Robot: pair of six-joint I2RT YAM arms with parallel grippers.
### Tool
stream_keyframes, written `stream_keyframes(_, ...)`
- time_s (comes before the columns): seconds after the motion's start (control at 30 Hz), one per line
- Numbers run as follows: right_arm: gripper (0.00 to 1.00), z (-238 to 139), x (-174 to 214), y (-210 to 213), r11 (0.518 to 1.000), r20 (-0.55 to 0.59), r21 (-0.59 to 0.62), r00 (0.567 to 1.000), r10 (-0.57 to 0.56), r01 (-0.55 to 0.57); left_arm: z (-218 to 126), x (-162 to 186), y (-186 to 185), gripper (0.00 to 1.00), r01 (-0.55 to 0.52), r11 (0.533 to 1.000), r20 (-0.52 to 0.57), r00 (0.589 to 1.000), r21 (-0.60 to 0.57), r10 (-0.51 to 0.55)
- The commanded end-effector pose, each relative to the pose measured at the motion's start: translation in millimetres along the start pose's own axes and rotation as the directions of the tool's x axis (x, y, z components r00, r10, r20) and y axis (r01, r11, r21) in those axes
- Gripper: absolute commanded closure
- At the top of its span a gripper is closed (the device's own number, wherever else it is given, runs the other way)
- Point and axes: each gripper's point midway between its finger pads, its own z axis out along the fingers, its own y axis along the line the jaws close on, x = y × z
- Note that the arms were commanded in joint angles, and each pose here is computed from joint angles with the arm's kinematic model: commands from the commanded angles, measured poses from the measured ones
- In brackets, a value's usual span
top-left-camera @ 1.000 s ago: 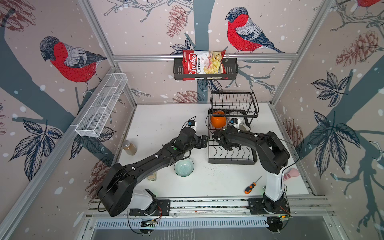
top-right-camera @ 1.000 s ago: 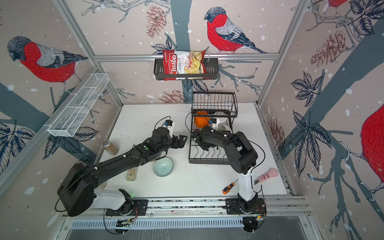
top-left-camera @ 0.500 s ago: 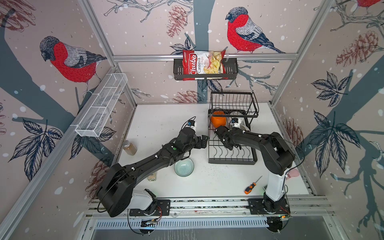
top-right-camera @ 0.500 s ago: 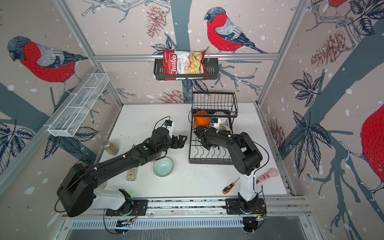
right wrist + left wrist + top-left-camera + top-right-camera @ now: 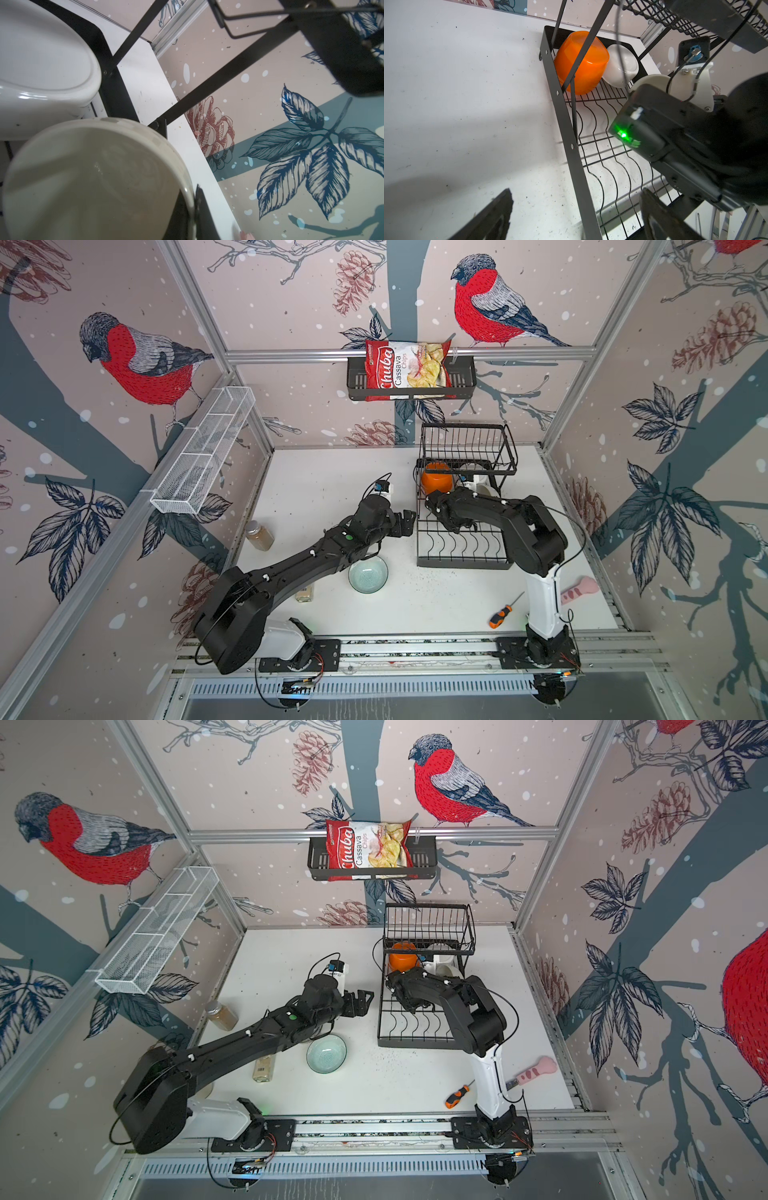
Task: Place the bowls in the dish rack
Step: 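Press the cream-white bowl down between the rack wires with the right gripper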
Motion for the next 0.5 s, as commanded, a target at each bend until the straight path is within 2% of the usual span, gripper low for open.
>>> stream_keyframes(0.0, 1.00, 0.2, -4.2, -19.6, 0.997, 0.059, 0.073, 0.997, -0.040, 0.036, 0.3, -7.5, -1.9, 0.06, -0.012, 1.000, 0.037, 0.999, 0.008, 0.012)
stream_keyframes(0.27, 1.00, -0.3, -7.8, -19.1, 0.997, 0.062, 0.071, 0.998, -0.024, 0.019, -0.9, -6.7, 1.0, 0.06, -0.014, 1.000, 0.038, 0.999, -0.003, 0.014)
stream_keyframes(0.47, 1.00, 0.6, -8.0, -12.2, 0.996, 0.069, 0.079, 0.996, -0.055, 0.049, 0.1, -5.6, 2.1, 0.06, -0.013, 1.000, 0.037, 0.999, -0.004, 0.013)
